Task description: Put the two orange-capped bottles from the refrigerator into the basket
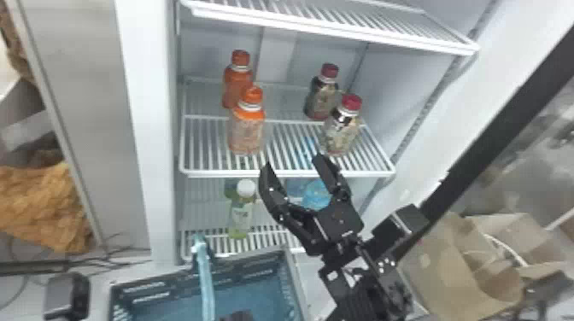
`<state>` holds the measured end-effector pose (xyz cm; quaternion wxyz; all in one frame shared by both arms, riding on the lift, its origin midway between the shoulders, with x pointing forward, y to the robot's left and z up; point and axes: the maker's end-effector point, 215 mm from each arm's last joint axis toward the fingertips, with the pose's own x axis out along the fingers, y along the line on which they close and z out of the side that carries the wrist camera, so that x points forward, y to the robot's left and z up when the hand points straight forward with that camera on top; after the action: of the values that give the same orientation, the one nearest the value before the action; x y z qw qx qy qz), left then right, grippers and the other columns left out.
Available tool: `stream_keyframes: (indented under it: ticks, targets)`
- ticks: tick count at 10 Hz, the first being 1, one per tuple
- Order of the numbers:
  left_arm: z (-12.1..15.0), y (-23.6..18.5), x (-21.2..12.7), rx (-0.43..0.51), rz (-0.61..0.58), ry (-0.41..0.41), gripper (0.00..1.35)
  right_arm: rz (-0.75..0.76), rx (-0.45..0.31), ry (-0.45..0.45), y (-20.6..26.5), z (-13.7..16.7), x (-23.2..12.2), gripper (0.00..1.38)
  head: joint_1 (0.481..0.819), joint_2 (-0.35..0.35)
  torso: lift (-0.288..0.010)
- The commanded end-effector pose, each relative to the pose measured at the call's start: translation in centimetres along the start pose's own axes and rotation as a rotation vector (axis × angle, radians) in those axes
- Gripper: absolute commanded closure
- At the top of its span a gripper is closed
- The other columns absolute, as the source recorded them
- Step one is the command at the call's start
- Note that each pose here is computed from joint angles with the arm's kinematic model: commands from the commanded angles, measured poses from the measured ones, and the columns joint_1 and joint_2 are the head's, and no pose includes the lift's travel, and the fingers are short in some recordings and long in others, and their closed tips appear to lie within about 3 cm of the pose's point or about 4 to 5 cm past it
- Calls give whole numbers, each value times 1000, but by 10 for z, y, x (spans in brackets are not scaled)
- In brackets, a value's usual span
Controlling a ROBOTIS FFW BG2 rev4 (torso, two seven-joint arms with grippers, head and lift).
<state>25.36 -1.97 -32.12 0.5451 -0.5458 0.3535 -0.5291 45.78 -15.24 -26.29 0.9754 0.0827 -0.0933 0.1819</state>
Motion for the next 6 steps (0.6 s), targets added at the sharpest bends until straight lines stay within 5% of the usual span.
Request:
stream_keyframes:
  ticks: [1, 6]
  targets:
    - [-1, 0, 1, -1, -2, 3, 1210, 16, -26, 2, 1, -3, 18, 91, 695, -282, -40]
    - [0, -1, 2, 3, -3, 5, 1210, 6, -114, 34, -5, -6, 67, 87, 695, -235, -40]
